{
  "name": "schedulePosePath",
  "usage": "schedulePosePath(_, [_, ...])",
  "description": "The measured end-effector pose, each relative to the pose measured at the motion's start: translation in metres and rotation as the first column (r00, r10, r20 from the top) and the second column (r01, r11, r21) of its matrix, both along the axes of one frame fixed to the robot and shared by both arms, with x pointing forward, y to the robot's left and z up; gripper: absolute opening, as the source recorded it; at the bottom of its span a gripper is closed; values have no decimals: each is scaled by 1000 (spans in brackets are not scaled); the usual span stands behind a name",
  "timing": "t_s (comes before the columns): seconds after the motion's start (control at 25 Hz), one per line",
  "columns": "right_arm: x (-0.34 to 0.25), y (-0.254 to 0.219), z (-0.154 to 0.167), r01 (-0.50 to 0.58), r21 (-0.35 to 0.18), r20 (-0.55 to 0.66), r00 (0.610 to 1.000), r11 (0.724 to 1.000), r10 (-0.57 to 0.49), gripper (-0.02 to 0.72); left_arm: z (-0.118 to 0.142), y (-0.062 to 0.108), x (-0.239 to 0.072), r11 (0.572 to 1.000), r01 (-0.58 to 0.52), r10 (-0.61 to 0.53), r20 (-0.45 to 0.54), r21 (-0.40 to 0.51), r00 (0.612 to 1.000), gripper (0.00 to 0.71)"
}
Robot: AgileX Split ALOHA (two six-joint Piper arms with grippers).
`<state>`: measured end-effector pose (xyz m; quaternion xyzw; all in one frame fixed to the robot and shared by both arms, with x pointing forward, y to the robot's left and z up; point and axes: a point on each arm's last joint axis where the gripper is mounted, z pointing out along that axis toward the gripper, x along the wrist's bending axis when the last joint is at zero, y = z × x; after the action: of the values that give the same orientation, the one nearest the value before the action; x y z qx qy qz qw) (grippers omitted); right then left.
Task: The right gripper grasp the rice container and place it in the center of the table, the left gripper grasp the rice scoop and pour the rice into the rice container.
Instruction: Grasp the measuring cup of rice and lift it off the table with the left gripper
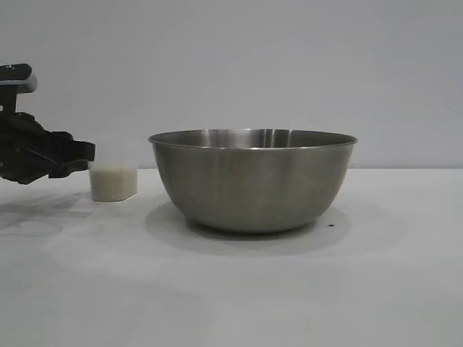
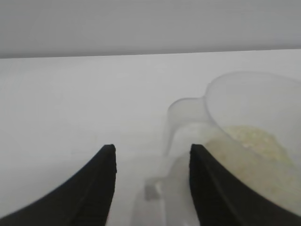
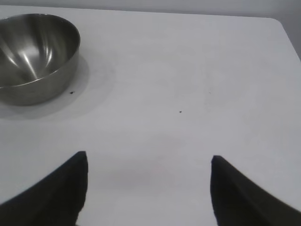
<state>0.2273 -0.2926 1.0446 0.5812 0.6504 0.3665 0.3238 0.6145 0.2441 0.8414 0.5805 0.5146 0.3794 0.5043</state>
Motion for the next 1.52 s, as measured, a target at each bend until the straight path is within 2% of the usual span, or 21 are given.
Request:
schedulePosePath(0.68, [0, 0, 0, 0, 0, 0, 1000, 1000, 0, 478, -8, -2, 15, 1000, -1, 1, -6, -1, 1000, 360])
schedulePosePath(0.96, [0, 0, 0, 0, 0, 0, 1000, 1000, 0, 478, -8, -2, 16, 1000, -1, 1, -2, -1, 1000, 63])
schedulePosePath(1.04, [0, 0, 0, 0, 0, 0, 1000, 1000, 0, 478, -8, -2, 16, 1000, -1, 1, -1, -2, 1000, 0])
schedulePosePath(1.52, [0, 0, 0, 0, 0, 0, 1000, 1000, 0, 478, -8, -2, 16, 1000, -6, 6, -6, -24, 1000, 0])
